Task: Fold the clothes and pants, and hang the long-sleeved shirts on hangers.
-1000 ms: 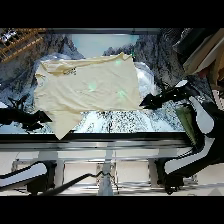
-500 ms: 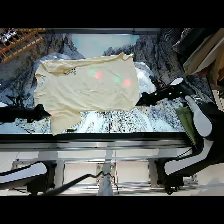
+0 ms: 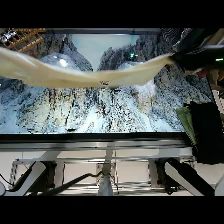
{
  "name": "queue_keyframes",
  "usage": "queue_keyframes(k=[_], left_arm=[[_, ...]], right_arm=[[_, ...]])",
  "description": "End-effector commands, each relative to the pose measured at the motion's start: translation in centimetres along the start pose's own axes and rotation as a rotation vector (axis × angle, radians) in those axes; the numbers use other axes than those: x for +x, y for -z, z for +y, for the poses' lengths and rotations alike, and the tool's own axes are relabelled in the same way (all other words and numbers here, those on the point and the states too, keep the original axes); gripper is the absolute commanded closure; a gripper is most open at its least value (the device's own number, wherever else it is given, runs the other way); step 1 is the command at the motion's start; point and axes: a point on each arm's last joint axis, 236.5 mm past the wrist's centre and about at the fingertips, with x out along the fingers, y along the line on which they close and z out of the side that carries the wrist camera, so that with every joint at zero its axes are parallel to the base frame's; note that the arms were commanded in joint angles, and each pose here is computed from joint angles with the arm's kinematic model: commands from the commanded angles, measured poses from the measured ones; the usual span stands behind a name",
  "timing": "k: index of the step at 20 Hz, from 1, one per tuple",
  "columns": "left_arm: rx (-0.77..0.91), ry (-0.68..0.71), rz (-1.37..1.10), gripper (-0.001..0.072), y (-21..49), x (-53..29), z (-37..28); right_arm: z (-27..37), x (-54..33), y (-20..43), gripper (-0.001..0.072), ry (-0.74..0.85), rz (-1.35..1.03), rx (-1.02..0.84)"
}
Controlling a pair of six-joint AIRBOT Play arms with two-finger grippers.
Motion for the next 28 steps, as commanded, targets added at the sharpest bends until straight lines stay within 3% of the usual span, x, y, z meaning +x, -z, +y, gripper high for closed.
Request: queue_keyframes(k=[1,3,6,9,11,14,18,23,28], left_arm=[[0.290,0.551,-0.469,0.0702,-9.2,-8.0,-23.8],[0.401,0.650,-0.579,0.0702,-9.8,-11.1,-29.9],[0.530,0.471,-0.544,0.0701,-9.4,-9.0,-29.8],[0.515,0.093,-0.401,0.0701,-9.6,-4.6,-20.4],[0.421,-0.046,-0.237,0.0701,-8.0,-1.6,-12.9],[0.209,-0.124,0.063,0.0701,-1.3,4.5,-1.0],[-0.014,-0.207,0.370,0.0701,10.9,11.3,13.5],[-0.264,-0.388,0.472,0.0701,21.9,15.3,30.3],[-0.345,-0.461,0.455,0.0702,25.2,15.3,35.9]], right_arm=[[7.3,-14.8,-6.9,0.0699,0.279,-0.358,-0.284],[11.5,-20.3,-8.9,0.0699,0.331,-0.526,-0.377],[14.1,-23.8,-10.4,0.0699,0.355,-0.657,-0.431],[10.7,-20.6,-11.4,0.0699,0.335,-0.607,-0.370],[5.8,-15.2,-11.4,0.0699,0.297,-0.494,-0.272],[-3.2,-3.2,-8.4,0.0698,0.188,-0.242,-0.074],[-12.4,13.7,1.5,0.0698,0.098,0.096,0.148],[-21.6,27.9,11.8,0.0697,0.172,0.221,0.294],[-25.3,32.5,15.9,0.0698,0.230,0.213,0.352]])
